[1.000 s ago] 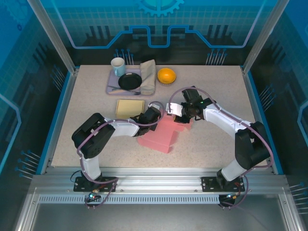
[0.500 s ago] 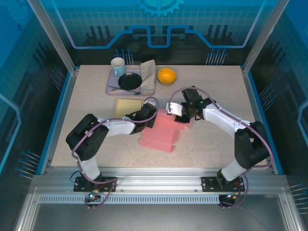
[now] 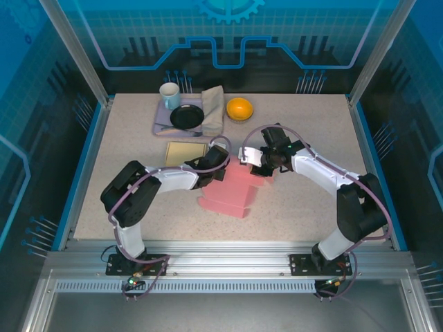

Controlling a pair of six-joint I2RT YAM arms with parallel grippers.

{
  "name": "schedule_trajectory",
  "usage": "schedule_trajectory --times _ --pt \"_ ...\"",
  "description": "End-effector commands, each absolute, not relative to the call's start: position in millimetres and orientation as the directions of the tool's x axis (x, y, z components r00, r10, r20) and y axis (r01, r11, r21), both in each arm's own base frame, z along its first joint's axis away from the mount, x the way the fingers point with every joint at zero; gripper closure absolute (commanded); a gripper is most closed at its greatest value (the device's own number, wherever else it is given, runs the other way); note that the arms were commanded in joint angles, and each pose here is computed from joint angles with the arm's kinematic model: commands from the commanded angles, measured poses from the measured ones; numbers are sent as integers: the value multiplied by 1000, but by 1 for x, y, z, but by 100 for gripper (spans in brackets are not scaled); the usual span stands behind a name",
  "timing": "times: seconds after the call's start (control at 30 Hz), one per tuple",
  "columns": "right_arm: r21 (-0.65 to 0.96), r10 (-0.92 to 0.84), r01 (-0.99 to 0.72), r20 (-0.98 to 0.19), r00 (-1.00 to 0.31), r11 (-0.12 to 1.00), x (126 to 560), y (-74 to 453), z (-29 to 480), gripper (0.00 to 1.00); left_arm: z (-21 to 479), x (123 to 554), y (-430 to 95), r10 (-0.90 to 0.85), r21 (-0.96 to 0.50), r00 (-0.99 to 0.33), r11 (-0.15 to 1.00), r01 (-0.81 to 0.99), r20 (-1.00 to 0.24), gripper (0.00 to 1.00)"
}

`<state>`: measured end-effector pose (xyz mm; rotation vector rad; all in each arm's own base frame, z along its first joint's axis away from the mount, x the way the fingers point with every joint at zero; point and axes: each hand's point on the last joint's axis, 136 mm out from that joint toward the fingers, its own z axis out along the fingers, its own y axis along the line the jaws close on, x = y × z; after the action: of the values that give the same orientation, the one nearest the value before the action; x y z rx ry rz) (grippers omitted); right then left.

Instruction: Fold the paper box

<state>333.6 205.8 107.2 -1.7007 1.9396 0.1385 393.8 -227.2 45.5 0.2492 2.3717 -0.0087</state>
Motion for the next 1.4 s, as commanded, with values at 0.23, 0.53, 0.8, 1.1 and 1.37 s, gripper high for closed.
schedule_trajectory --times 0.23,0.53,0.8,1.1,1.37 --pt "-240 -896 -945 -432 -101 222 334 195 100 72 29 393 -201 208 188 -741 976 112 -638 92" --pt "-238 -888 -938 -441 -128 254 337 195 101 71 38 390 -207 214 152 -730 977 151 -649 75" --pt "-222 -835 -907 -512 -204 358 347 202 127 68 43 389 -208 222 150 -725 975 164 -652 89" --pt "-232 -675 -736 -629 -386 636 370 190 200 68 37 384 -203 210 156 -740 977 143 -639 96" --pt "138 -93 -266 -707 -701 954 361 163 236 67 38 380 -202 170 141 -757 985 103 -631 100"
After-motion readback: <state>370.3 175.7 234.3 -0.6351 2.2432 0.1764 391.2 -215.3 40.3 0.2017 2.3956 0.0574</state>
